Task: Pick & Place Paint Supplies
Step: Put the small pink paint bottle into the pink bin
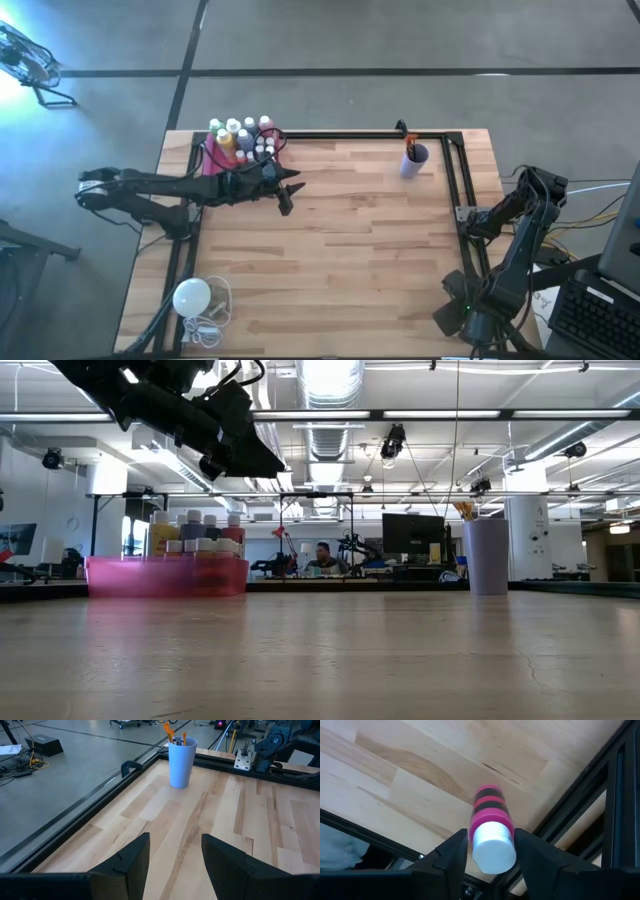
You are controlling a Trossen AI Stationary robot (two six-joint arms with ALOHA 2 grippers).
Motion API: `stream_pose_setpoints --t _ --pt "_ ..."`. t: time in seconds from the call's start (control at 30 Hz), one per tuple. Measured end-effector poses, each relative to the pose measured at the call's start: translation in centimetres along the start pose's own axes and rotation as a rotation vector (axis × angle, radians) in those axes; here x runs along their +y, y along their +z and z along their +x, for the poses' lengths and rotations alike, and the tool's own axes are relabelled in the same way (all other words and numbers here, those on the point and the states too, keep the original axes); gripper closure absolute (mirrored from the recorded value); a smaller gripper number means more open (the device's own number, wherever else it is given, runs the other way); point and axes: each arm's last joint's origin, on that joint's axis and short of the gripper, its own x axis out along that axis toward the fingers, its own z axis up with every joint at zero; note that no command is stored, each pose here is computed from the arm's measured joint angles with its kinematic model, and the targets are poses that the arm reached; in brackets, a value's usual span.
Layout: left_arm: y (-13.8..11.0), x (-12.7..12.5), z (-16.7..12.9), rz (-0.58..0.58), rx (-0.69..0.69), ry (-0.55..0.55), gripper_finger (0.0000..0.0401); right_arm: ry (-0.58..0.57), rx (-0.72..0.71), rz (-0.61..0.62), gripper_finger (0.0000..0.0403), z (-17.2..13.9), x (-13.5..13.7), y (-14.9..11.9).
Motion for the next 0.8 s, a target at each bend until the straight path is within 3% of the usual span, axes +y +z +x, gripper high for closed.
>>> stream_pose_setpoints --t 0.4,0.8 --pt "-0.02 0.01 0.00 0.001 0.001 0.000 0.0217 -0.020 0.041 0.003 0.0260 -0.05 0.00 -0.17" --pt "-0.05 0.01 0.00 0.001 0.004 0.001 0.0217 -0.008 0.060 -0.008 0.0210 0.03 0.13 -0.30"
